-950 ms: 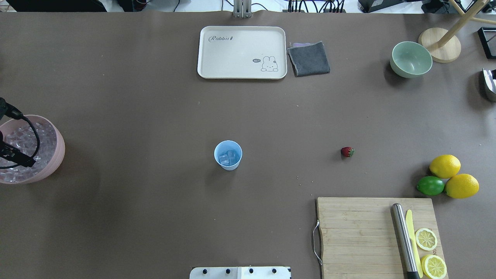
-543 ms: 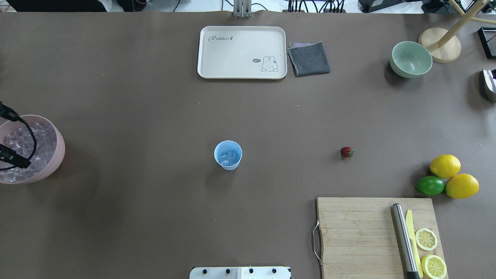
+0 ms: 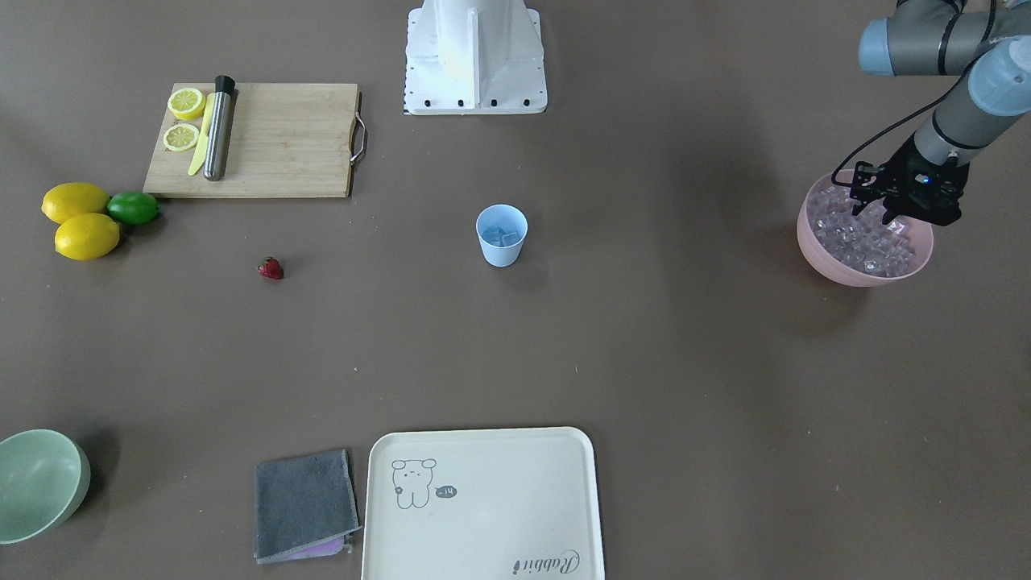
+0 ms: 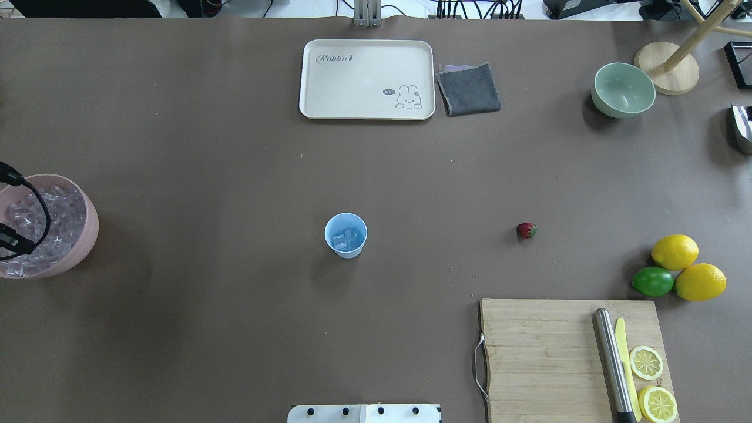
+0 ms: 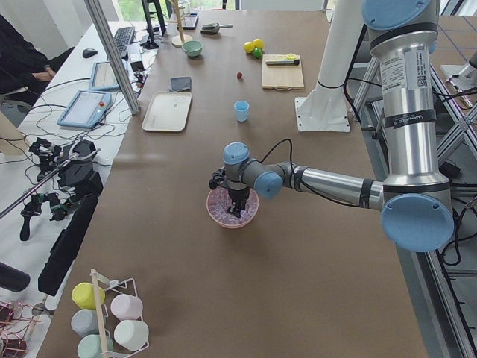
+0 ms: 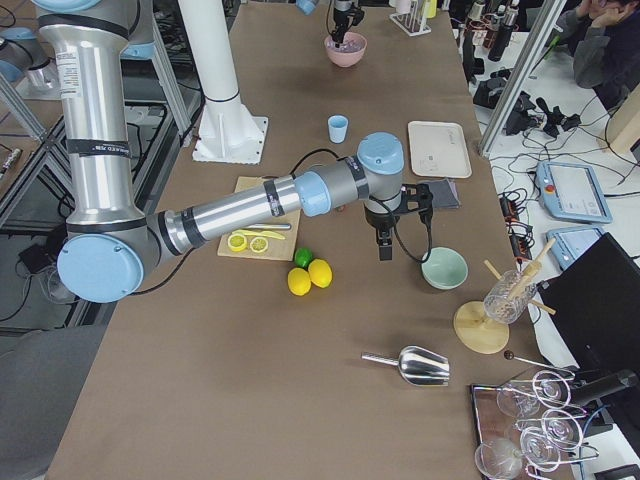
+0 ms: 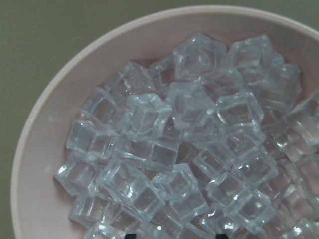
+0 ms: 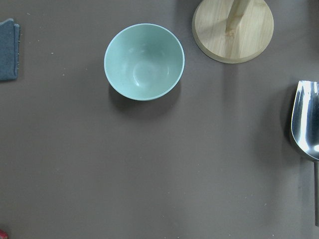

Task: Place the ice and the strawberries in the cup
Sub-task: 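Close the left gripper on an ice cube in the pink bowl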

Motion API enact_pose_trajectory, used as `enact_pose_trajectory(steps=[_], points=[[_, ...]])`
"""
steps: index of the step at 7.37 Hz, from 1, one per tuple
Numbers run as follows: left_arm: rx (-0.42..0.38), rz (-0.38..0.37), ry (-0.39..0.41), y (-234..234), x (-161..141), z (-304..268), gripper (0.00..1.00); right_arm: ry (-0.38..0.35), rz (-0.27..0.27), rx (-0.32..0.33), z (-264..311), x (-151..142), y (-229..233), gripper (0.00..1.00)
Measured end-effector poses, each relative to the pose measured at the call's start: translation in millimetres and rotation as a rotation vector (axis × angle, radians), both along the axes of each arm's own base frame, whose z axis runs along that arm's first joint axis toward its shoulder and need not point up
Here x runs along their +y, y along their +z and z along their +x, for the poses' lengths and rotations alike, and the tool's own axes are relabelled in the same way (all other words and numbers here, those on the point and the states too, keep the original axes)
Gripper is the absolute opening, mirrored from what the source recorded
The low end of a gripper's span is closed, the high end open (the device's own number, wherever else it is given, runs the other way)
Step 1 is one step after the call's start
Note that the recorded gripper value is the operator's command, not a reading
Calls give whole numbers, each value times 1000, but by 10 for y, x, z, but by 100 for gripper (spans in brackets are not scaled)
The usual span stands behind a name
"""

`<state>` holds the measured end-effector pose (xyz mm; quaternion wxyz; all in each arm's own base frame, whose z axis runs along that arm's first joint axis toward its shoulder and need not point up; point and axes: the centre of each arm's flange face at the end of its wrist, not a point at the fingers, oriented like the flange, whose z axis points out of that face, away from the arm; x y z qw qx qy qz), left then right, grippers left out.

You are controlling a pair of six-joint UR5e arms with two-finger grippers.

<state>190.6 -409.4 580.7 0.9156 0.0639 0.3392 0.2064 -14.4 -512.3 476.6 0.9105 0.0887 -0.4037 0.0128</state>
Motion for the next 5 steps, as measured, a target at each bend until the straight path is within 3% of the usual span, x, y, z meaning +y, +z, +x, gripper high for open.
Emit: enact_pose_trajectory(steps=[2, 5], points=[[-3, -2, -1, 17, 17, -15, 3, 0, -1, 0, 1, 0, 4, 100], [-4, 3, -1, 7, 33, -30, 0, 0, 1, 0, 0, -6, -4, 100]])
